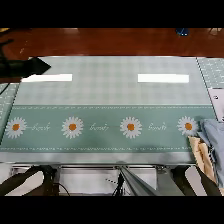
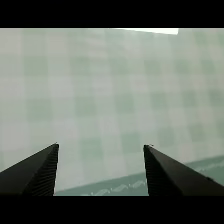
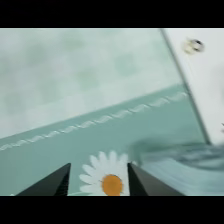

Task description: Fold the shirts.

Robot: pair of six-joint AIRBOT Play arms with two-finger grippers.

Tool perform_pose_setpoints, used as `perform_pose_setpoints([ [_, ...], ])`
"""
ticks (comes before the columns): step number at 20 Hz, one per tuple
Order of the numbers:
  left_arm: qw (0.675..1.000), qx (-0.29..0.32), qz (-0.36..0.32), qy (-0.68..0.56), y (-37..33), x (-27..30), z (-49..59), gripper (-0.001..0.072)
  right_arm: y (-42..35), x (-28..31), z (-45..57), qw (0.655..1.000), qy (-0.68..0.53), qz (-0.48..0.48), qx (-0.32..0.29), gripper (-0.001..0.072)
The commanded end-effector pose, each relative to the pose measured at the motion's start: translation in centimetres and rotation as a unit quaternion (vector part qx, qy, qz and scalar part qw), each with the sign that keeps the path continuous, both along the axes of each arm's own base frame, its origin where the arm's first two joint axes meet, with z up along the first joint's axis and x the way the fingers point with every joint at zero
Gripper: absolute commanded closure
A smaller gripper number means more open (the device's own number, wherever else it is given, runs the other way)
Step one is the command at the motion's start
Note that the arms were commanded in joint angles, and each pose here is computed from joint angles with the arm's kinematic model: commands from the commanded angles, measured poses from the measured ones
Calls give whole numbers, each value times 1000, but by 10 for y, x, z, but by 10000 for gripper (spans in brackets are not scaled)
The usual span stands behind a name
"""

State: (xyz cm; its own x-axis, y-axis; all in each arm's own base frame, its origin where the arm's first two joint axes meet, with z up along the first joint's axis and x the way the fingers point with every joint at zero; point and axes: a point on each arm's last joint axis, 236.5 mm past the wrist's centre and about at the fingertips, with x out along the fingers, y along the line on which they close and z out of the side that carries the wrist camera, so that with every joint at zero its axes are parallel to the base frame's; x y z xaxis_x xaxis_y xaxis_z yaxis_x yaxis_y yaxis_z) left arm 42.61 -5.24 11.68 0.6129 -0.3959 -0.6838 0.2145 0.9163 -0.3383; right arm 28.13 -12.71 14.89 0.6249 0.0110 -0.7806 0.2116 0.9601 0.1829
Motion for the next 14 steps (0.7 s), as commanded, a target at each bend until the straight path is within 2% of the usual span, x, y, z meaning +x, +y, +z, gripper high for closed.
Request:
perform_pose_setpoints([
  [1, 987, 141, -46, 60, -36, -29, -19, 81, 91, 43, -7, 988, 2, 152, -11, 149],
  [2, 985, 153, -52, 63, -51, -33, -22, -13, 106, 46, -18, 985, 23, 172, -18, 104],
  [7, 971, 174, -126, 108, -109, -68, -45, -13, 146, 45, -53, 974, 101, 200, -29, 105],
  [14, 968, 173, -129, 130, -113, -76, -53, -10, 152, 45, -53, 973, 101, 208, -28, 111],
])
